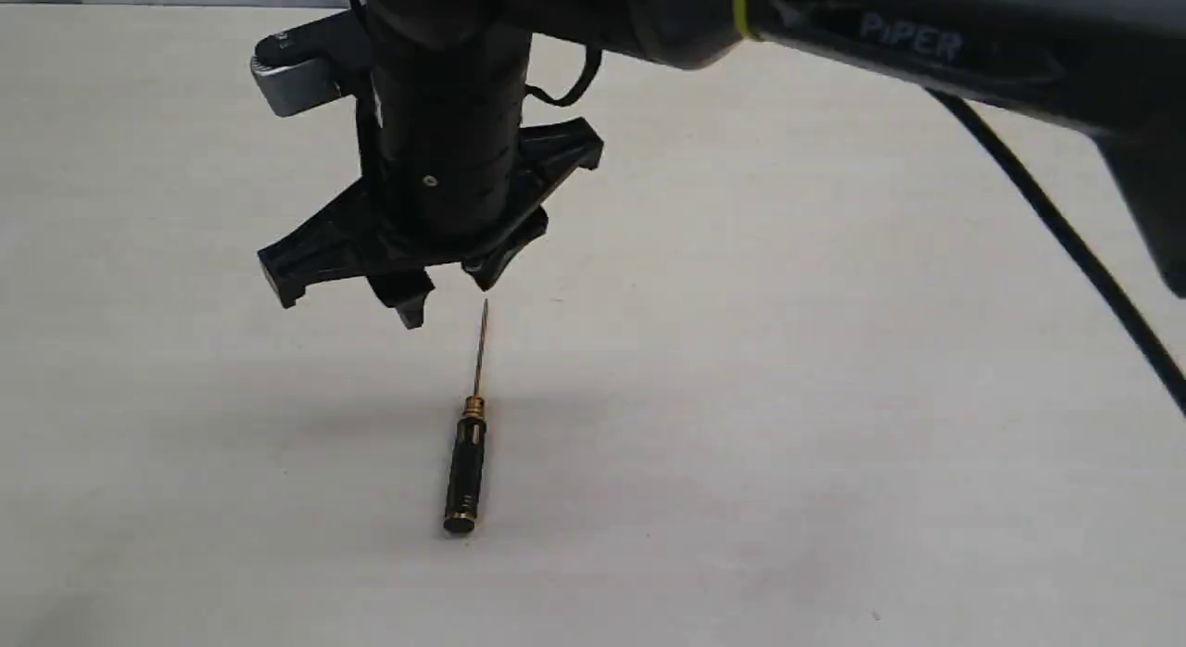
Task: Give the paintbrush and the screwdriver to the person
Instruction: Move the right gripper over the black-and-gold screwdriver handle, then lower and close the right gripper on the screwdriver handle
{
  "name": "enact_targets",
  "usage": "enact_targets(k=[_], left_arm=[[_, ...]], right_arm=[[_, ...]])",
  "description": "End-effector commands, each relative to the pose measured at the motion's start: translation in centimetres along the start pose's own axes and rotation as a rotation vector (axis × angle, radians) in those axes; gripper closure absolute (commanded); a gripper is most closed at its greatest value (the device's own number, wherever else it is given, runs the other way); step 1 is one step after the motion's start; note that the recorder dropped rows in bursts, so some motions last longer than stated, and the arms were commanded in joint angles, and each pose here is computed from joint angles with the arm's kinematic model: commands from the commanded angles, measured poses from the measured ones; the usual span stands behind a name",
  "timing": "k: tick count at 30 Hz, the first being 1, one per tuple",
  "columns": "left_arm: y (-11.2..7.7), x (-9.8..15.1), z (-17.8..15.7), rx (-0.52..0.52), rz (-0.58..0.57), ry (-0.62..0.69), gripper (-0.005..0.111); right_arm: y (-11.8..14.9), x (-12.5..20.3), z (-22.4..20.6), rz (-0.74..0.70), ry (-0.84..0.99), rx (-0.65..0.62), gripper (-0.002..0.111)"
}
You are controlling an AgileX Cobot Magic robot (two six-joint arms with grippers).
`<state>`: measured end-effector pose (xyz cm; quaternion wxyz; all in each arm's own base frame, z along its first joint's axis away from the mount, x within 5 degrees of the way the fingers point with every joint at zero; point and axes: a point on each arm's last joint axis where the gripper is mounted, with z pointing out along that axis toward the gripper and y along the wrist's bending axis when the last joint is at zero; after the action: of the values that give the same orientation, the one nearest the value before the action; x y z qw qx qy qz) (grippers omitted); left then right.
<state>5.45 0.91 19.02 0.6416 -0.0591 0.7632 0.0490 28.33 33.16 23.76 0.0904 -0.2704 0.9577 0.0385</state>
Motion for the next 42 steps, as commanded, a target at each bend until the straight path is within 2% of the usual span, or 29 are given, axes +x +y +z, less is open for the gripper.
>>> enact_targets(k=[1,5,9,11,13,19,26,42], left_arm=[[-0.1,0.0,0.0,0.010,-0.004,-0.010,0.107],[-0.1,0.0,0.0,0.010,-0.004,-0.010,0.107],[-0.1,0.0,0.0,0.010,-0.004,-0.010,0.107],[-0.1,0.0,0.0,0.010,-0.004,-0.010,0.107],[-0.1,0.0,0.0,0.010,-0.004,-0.010,0.107],[-0.1,0.0,0.0,0.010,-0.004,-0.010,0.107],[-0.1,0.0,0.0,0.009,0.000,-0.011,0.107],[-0.1,0.0,0.0,0.009,-0.002,-0.011,0.107]], right_arm=[[0.2,0.1,0.4,0.023,0.010,-0.004,0.062],[0.2,0.1,1.4,0.050,0.038,0.002,0.062],[0.2,0.5,2.9,0.054,0.097,0.017,0.073],[0.3,0.8,3.6,0.053,0.104,0.009,0.075],[0.2,1.3,4.4,0.040,0.121,0.010,0.073],[0.0,2.3,6.0,0.054,0.147,0.007,0.059],[0.6,1.7,6.2,0.091,0.077,-0.060,0.059],[0.6,2.0,9.7,0.118,0.137,-0.027,0.059]])
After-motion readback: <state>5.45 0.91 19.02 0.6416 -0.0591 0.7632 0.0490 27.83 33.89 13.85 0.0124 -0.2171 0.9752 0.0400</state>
